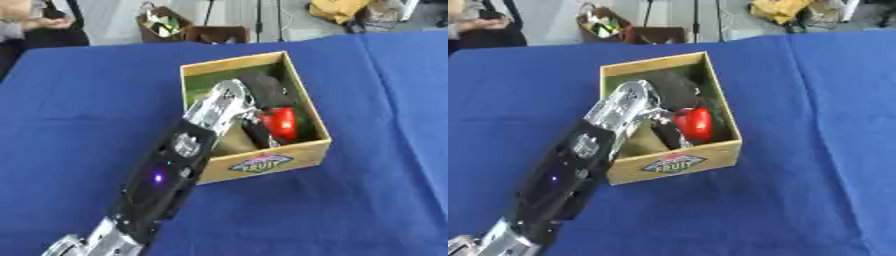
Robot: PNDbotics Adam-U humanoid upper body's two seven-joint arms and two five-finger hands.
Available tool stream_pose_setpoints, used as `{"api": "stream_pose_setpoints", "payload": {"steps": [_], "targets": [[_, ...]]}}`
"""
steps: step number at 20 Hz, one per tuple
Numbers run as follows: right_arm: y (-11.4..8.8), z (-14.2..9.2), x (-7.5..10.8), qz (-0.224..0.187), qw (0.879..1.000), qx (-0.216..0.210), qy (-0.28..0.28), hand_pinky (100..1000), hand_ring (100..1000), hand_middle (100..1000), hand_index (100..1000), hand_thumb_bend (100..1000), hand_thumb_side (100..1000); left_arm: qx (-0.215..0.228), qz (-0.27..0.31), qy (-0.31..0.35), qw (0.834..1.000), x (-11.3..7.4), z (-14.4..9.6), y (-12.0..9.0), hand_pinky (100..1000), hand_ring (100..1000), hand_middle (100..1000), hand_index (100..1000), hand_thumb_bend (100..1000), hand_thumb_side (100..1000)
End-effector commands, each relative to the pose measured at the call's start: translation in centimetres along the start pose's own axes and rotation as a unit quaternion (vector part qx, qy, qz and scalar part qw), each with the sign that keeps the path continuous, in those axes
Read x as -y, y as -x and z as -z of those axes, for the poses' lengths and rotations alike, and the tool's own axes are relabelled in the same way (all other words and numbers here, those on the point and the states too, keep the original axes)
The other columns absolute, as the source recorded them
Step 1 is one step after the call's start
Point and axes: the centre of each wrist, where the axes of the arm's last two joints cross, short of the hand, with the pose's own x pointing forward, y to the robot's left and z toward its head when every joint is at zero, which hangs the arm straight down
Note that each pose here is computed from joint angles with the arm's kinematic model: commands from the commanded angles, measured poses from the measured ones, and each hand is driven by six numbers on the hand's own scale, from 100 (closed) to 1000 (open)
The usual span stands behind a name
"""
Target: Pick up objects on the table and place them in the box.
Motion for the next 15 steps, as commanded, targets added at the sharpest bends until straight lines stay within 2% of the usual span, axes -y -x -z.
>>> {"api": "stream_pose_setpoints", "payload": {"steps": [1,2,3,5,7,8,9,10,11,12,15], "targets": [[-0.6,0.5,0.3,-0.002,1.000,0.014,0.002,699,713,654,752,100,900,-0.039,0.018,-0.041,0.998,-1.8,-1.1,1.2,850,933,1000,1000,579,937],[-0.6,0.5,0.3,-0.002,1.000,0.013,0.002,699,713,654,752,100,900,-0.042,0.019,-0.047,0.998,-1.8,-1.2,1.2,842,928,999,1000,543,934],[-0.5,0.5,0.3,-0.002,1.000,0.013,0.003,699,713,654,752,100,899,-0.044,0.020,-0.058,0.997,-2.0,-1.3,1.3,821,913,972,1000,412,891],[-0.5,0.5,0.4,-0.003,1.000,0.013,0.004,699,713,655,752,100,899,-0.055,0.021,-0.102,0.993,-2.5,-2.1,1.9,762,868,899,1000,275,826],[-0.5,0.4,0.4,-0.005,1.000,0.012,0.005,699,713,655,752,100,899,-0.078,0.007,-0.174,0.982,-3.0,-3.2,2.9,644,787,792,1000,118,701],[-0.5,0.4,0.5,-0.005,1.000,0.012,0.006,699,713,655,752,100,898,-0.091,-0.007,-0.214,0.973,-3.2,-3.8,3.3,595,749,742,980,100,659],[-0.5,0.4,0.5,-0.006,1.000,0.011,0.007,699,713,655,752,100,898,-0.104,-0.030,-0.261,0.959,-3.3,-4.4,3.8,515,677,658,928,100,628],[-0.4,0.4,0.5,-0.007,1.000,0.011,0.008,699,713,655,752,100,898,-0.111,-0.056,-0.300,0.946,-3.2,-5.0,4.2,515,677,658,928,100,628],[-0.4,0.4,0.6,-0.007,1.000,0.011,0.009,699,713,655,752,100,898,-0.117,-0.094,-0.342,0.928,-3.1,-5.5,4.7,362,552,532,825,100,625],[-0.4,0.4,0.6,-0.008,1.000,0.011,0.010,699,713,655,752,100,898,-0.118,-0.139,-0.379,0.907,-2.7,-6.1,5.3,306,511,493,781,100,623],[-0.4,0.4,0.8,-0.013,1.000,0.011,0.015,698,712,655,752,100,896,-0.102,-0.270,-0.457,0.842,-1.5,-8.3,6.8,243,461,446,742,100,653]]}}
